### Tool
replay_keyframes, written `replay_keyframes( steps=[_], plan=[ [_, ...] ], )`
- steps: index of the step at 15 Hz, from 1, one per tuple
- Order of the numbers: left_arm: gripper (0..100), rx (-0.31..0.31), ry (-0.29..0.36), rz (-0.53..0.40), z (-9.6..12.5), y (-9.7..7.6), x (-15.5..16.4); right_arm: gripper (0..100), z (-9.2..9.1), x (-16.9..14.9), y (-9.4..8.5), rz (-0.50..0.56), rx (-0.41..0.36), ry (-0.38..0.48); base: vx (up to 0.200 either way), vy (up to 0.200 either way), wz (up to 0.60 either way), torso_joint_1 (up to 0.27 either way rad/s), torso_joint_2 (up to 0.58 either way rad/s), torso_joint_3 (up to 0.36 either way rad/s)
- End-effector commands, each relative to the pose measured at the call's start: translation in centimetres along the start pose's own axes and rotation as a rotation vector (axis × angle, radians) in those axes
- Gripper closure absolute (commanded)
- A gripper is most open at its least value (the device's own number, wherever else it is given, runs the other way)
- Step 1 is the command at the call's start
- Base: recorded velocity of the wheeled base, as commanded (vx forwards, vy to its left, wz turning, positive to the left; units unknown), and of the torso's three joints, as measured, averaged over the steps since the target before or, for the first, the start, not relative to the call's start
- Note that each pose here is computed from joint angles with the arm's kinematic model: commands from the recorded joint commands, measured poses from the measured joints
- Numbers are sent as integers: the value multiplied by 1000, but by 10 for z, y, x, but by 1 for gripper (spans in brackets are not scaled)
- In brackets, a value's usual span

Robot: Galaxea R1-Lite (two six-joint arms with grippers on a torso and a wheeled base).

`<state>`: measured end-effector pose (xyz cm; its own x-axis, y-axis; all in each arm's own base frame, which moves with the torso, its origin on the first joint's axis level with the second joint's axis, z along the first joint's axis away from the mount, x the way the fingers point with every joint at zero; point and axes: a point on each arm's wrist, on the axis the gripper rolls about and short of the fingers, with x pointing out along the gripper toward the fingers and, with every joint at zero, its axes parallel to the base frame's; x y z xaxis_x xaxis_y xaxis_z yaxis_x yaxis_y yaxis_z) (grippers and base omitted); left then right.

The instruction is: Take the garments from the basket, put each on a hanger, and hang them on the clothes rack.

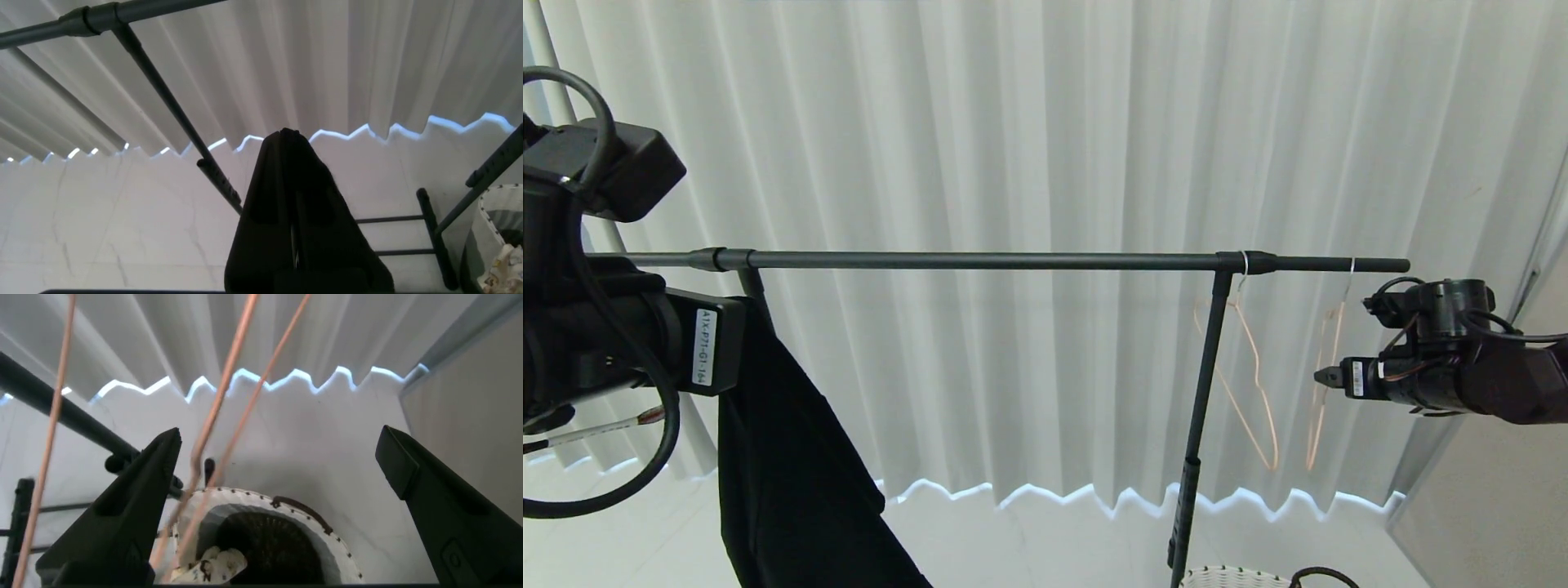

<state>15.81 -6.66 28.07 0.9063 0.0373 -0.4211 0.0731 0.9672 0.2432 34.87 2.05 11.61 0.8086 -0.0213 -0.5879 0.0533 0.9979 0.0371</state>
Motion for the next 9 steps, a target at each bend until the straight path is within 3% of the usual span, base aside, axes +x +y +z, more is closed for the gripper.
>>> replay_keyframes(
  steps=[1, 6, 9],
  plan=[
    [100, 1, 0, -1, 0, 0, 0, 0, -1, 3, -3, -6, 5, 6, 0, 0, 0, 0, 0, 0],
    [100, -1, -4, 0, 0, 0, -1, 0, -4, 8, -4, -6, 2, 21, 0, 0, 0, 0, 0, 0],
    [100, -2, -5, 1, 1, 0, -1, 0, -3, 21, 10, 20, -3, 3, 0, 0, 0, 0, 0, 0]
  ],
)
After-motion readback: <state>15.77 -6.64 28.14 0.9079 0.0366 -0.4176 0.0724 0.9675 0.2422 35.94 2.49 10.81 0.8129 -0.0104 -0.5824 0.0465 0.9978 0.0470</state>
